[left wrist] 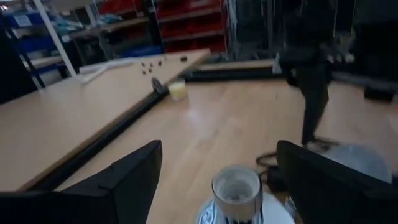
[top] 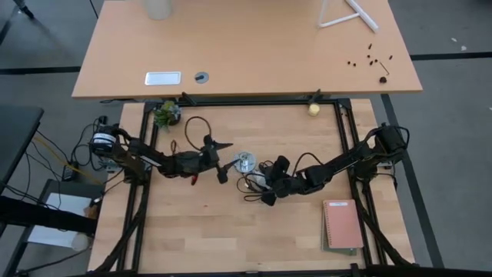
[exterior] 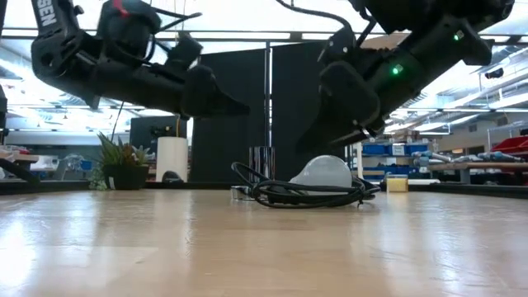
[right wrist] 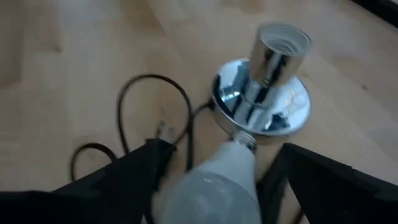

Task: Screw lightbulb
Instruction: Insert the lightbulb into the lamp

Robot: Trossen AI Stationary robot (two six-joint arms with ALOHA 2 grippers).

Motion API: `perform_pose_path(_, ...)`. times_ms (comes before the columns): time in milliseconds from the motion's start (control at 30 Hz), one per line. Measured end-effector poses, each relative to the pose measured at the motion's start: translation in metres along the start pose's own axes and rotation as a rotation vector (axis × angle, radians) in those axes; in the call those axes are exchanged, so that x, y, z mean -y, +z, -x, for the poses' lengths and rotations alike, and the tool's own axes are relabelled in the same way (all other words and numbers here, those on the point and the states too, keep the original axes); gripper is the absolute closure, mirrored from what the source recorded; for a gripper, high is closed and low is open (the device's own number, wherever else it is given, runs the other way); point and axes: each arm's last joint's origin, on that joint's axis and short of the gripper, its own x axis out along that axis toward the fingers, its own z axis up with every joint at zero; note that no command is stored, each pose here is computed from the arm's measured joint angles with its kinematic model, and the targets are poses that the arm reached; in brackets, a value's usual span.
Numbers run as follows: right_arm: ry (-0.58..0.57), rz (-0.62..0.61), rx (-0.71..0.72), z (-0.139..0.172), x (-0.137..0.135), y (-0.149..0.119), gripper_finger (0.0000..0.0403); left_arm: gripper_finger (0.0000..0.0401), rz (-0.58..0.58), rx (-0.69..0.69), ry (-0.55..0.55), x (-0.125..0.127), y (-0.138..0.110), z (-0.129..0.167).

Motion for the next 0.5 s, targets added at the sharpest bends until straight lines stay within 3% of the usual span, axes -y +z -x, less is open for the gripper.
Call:
perform_pose_path(200,0.009,-0.016,-0.007,-0.009,-0.009,-0.011,0.0055,0.0080,0.005,0.009,0.003,-0.001,-0.001,0.002)
perform_pose_path(500,-0.075,-0.008,-0.026,-0.025,-0.015,-0.029,0.0056,0.0080,0.001,0.000,0.002,-0.001,-0.002,0.002)
